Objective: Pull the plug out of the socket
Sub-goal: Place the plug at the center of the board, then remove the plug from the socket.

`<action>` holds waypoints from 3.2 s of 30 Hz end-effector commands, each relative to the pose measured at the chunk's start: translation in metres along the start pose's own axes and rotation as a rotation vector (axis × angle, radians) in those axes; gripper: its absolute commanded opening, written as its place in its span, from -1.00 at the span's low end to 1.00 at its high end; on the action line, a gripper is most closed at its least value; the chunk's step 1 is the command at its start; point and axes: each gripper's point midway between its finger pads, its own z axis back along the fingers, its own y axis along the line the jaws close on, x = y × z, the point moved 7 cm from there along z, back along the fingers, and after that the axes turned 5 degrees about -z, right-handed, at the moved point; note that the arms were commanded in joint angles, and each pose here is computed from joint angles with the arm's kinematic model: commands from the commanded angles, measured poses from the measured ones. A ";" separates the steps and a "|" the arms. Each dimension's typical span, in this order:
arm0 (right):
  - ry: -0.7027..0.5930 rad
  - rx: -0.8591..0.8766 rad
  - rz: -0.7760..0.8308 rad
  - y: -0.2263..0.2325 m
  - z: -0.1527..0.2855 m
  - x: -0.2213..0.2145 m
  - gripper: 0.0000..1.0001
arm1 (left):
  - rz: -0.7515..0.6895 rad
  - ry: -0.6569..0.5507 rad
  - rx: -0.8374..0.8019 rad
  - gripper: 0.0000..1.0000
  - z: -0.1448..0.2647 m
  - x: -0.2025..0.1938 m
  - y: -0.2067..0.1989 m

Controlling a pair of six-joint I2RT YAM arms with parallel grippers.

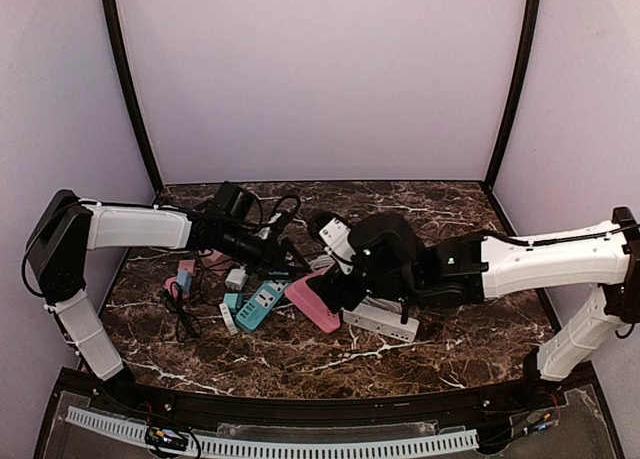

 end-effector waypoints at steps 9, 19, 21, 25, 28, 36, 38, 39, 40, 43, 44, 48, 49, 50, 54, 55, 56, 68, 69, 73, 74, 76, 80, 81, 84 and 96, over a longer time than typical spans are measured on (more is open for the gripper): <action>0.134 0.253 -0.356 -0.042 -0.013 -0.030 0.57 | -0.091 0.040 0.101 0.26 -0.002 0.003 0.007; 0.073 0.278 -0.415 -0.047 -0.013 -0.037 0.54 | -0.142 0.065 0.109 0.23 -0.016 0.010 0.013; 0.056 0.279 -0.425 -0.048 -0.012 -0.037 0.54 | -0.155 0.060 0.110 0.24 -0.019 0.016 0.012; 0.038 0.270 -0.438 -0.049 -0.010 -0.039 0.54 | -0.177 0.055 0.110 0.33 -0.023 0.023 0.013; 0.046 0.267 -0.441 -0.049 -0.010 -0.044 0.53 | -0.174 0.067 0.106 0.33 -0.028 0.022 0.016; -0.011 0.231 -0.467 -0.057 -0.001 -0.047 0.51 | -0.141 0.105 0.093 0.28 -0.045 0.019 0.021; -0.016 0.221 -0.472 -0.059 0.001 -0.048 0.51 | -0.137 0.111 0.089 0.23 -0.047 0.018 0.021; -0.016 0.218 -0.472 -0.059 0.002 -0.049 0.51 | -0.135 0.112 0.089 0.20 -0.048 0.018 0.022; -0.014 0.215 -0.472 -0.059 0.002 -0.051 0.51 | -0.130 0.117 0.090 0.13 -0.050 0.017 0.023; 0.000 0.202 -0.471 -0.060 0.002 -0.055 0.50 | -0.114 0.127 0.096 -0.01 -0.052 0.015 0.027; 0.005 0.198 -0.470 -0.061 0.002 -0.057 0.50 | -0.111 0.128 0.095 -0.11 -0.053 0.015 0.027; 0.019 0.174 -0.466 -0.063 0.002 -0.061 0.50 | -0.103 0.138 0.085 -0.43 -0.053 0.013 0.026; 0.021 0.168 -0.463 -0.064 0.003 -0.062 0.50 | -0.106 0.138 0.079 -0.50 -0.051 0.014 0.024; 0.022 0.157 -0.458 -0.065 0.003 -0.061 0.50 | -0.109 0.138 0.068 -0.54 -0.050 0.014 0.022; 0.017 0.144 -0.413 -0.068 0.010 -0.055 0.54 | -0.150 0.116 0.028 -0.69 -0.040 0.018 0.006; 0.033 0.147 -0.393 -0.067 0.012 -0.055 0.55 | -0.167 0.107 0.012 -0.72 -0.036 0.019 0.000; 0.040 0.151 -0.376 -0.067 0.014 -0.052 0.56 | -0.187 0.099 0.001 -0.74 -0.033 0.020 -0.004; 0.125 0.126 -0.243 -0.076 0.015 -0.025 0.41 | -0.319 0.064 -0.132 -0.76 0.000 0.012 -0.045; 0.130 0.130 -0.236 -0.075 0.013 -0.025 0.39 | -0.322 0.065 -0.140 -0.76 0.000 0.012 -0.047; 0.159 0.144 -0.206 -0.070 0.000 -0.025 0.26 | -0.328 0.073 -0.134 -0.77 0.000 0.010 -0.047; 0.168 0.144 -0.198 -0.069 -0.003 -0.025 0.24 | -0.332 0.074 -0.133 -0.78 0.000 0.010 -0.048; 0.183 0.135 -0.181 -0.066 -0.009 -0.024 0.21 | -0.335 0.079 -0.133 -0.78 0.000 0.009 -0.049; 0.212 0.122 -0.154 -0.060 -0.017 -0.025 0.17 | -0.336 0.082 -0.129 -0.78 -0.001 0.008 -0.049; 0.217 0.117 -0.147 -0.057 -0.018 -0.026 0.16 | -0.336 0.083 -0.128 -0.78 -0.001 0.008 -0.049; 0.224 0.095 -0.121 -0.050 -0.022 -0.026 0.13 | -0.331 0.085 -0.130 -0.79 -0.001 0.008 -0.049; 0.276 -0.046 -0.017 -0.040 -0.042 -0.029 -0.24 | -0.341 0.091 -0.145 -0.80 -0.002 0.006 -0.053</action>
